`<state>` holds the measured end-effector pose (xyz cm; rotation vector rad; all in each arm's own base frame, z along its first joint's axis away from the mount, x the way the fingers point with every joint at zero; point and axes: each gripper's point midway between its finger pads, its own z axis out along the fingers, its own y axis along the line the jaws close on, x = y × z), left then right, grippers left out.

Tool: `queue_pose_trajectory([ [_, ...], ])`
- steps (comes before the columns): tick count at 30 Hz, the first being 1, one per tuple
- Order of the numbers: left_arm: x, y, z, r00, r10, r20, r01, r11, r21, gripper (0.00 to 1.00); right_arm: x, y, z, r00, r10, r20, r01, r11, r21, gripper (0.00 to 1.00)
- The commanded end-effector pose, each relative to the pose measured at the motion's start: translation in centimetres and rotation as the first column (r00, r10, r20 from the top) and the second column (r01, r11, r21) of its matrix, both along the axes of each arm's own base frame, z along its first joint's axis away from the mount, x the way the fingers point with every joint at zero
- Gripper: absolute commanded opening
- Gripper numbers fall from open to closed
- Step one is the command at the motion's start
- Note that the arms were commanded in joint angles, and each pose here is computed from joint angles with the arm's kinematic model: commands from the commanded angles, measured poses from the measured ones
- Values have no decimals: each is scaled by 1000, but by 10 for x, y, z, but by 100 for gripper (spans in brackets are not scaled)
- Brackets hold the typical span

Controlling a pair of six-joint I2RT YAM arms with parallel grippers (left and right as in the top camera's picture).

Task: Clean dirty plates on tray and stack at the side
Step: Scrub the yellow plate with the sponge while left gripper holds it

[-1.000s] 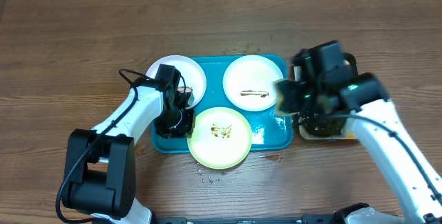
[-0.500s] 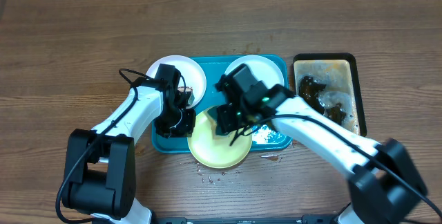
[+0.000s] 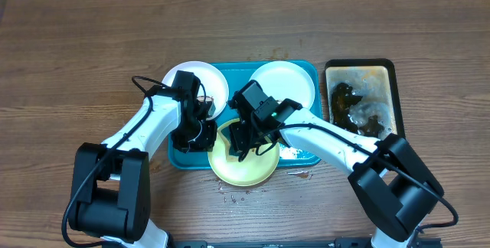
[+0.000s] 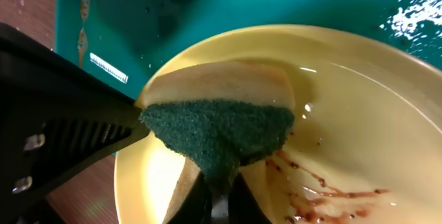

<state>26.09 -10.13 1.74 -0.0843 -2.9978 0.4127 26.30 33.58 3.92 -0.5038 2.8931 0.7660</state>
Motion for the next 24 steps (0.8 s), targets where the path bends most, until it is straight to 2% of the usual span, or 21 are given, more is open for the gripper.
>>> queue_pose_trajectory([
  [1,5,-2,2,1000,7,8,-7,1000,-2,4,1,4,-9,1000,-15,-22,15,1000,-3,4],
  [7,5,-2,2,1000,7,8,-7,1000,-1,4,4,-1,-21,999,-29,-20,28,999,-40,4],
  [12,4,-2,2,1000,7,4,-7,1000,-1,4,15,-48,-37,972,-233,13,229,940,-255,4],
  [15,4,-2,2,1000,7,4,-7,1000,0,4,11,-73,-41,957,-289,0,271,899,-345,4],
  [20,4,-2,2,1000,7,4,-7,1000,0,4,7,-92,-39,953,-302,3,275,866,-418,4],
  [24,4,-2,2,1000,7,4,-7,1000,0,4,10,-93,-22,971,-236,28,225,877,-426,4],
])
